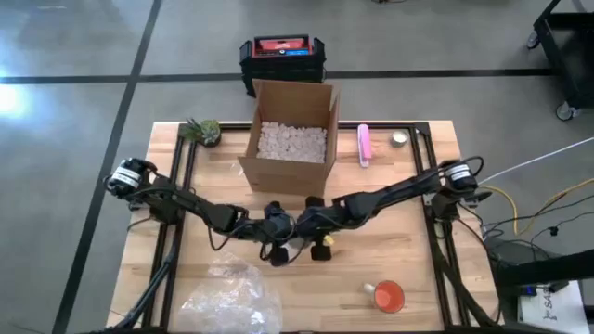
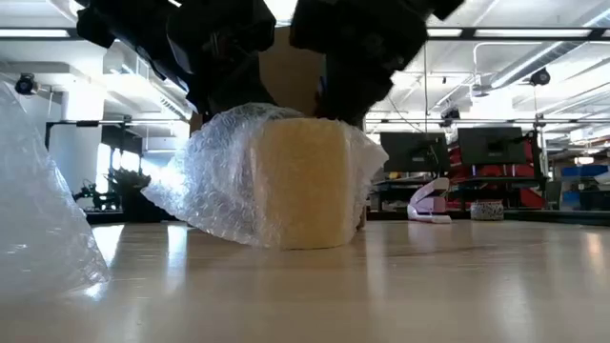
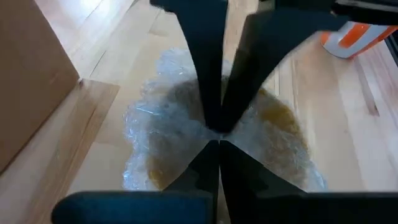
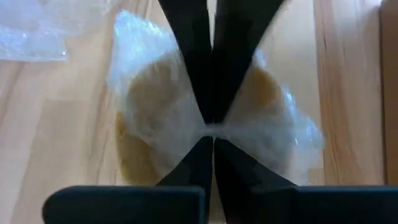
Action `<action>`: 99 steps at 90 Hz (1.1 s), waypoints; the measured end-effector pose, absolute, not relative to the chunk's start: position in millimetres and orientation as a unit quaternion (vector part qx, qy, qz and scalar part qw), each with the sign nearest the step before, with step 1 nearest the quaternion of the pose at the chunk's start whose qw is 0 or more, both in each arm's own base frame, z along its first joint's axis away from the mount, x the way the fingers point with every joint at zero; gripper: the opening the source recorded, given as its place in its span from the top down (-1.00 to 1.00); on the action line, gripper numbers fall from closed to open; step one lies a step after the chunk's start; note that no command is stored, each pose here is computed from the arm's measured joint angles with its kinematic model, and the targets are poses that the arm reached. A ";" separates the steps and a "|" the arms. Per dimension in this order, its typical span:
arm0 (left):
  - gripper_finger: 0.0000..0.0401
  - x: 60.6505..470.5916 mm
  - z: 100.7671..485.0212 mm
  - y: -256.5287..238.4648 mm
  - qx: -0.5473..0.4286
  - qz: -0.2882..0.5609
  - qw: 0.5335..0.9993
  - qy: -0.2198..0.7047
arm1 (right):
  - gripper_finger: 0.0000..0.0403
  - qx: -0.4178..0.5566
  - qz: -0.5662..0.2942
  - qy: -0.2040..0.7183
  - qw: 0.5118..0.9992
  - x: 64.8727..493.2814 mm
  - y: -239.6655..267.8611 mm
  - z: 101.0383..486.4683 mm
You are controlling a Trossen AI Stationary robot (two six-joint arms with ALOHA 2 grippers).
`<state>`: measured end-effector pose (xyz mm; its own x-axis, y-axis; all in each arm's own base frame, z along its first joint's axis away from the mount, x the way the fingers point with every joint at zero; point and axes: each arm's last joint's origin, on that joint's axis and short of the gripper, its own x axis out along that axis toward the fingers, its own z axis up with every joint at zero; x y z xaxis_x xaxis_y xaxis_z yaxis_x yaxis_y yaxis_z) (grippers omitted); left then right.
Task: Wrap mug
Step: Wrap the yellow mug with transparent bubble wrap
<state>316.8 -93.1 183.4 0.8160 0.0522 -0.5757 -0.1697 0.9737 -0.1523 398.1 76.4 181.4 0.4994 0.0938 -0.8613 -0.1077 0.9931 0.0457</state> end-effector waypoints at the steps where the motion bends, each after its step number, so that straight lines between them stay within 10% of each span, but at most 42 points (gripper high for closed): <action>1: 1.00 316.8 183.4 -93.1 -0.099 0.058 0.948 0.298 | 0.99 -0.007 0.058 0.500 0.864 399.0 76.6 181.4; 53: 1.00 279.9 232.5 -91.7 -0.148 0.026 0.941 0.305 | 0.99 -0.027 0.062 0.546 0.835 409.2 77.6 161.3; 72: 1.00 252.2 200.2 -106.5 -0.169 0.026 0.890 0.422 | 0.99 -0.029 0.064 0.542 0.837 409.8 77.7 161.1; 99: 1.00 276.4 174.5 -128.5 -0.205 -0.057 0.930 0.300 | 0.99 -0.027 0.066 0.530 0.845 412.3 78.2 161.9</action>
